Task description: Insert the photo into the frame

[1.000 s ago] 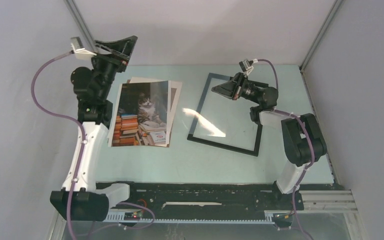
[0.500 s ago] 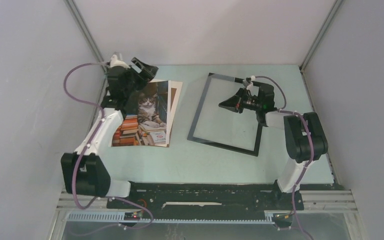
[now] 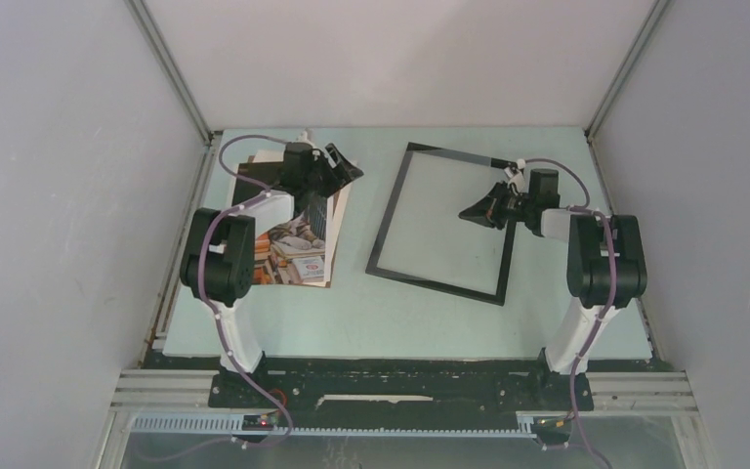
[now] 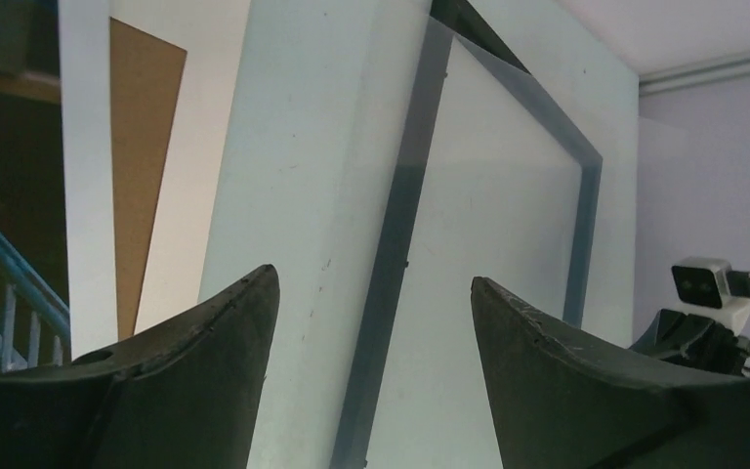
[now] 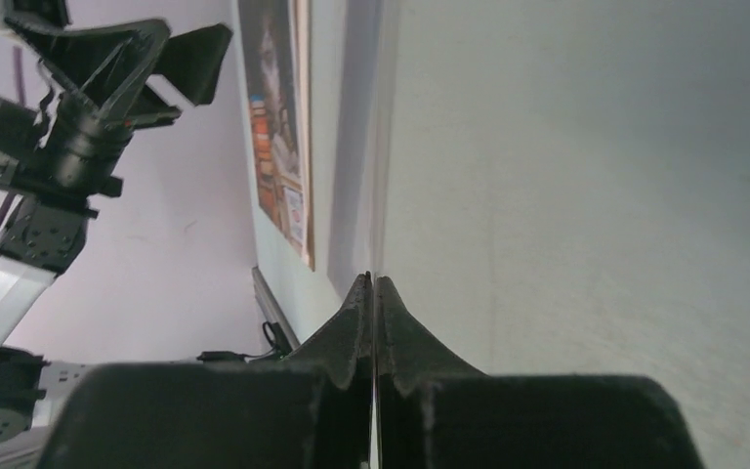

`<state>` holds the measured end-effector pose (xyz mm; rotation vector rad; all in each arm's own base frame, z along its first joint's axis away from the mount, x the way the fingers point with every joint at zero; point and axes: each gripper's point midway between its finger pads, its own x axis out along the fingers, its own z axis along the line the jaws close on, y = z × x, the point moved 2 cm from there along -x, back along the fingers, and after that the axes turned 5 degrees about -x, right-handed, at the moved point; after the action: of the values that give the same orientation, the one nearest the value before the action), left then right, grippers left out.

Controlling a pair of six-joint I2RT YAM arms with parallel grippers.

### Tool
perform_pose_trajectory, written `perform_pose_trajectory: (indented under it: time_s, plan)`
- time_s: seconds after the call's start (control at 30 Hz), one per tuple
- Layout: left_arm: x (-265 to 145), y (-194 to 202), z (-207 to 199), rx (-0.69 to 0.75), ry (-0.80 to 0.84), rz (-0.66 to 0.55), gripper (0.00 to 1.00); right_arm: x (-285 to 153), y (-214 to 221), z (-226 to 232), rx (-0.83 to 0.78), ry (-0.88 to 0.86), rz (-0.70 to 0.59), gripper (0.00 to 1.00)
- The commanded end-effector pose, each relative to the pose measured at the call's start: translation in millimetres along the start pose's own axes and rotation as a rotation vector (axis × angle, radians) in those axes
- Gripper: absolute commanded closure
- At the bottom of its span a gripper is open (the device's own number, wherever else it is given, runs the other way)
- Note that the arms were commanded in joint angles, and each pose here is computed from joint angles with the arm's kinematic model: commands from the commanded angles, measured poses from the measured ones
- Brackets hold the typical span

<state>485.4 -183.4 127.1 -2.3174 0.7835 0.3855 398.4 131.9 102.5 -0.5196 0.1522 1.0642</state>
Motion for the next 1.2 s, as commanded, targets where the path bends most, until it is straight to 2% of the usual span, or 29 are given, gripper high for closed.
perform_pose_trajectory:
  time_s: [0.0,0.3,0.6,0.83,1.17]
  plan:
    - [-6,-16,-47,0.114,0.122,-0.004,0.22,-11,-10,-12,-0.059,0.074,-0.017,1.0]
    - [23,5,-43,0.145,0.078,0.084,0.23,-28,-17,-28,-0.07,0.154,-0.042,1.0]
    - [43,21,-46,0.13,0.088,0.149,0.31,-42,-15,-37,-0.048,0.209,-0.031,1.0]
    - [53,29,-49,0.129,0.092,0.183,0.4,-42,-22,-32,-0.094,0.194,-0.056,1.0]
    - [64,47,-44,0.154,0.019,0.272,0.51,-41,-25,-31,-0.138,0.199,-0.066,1.0]
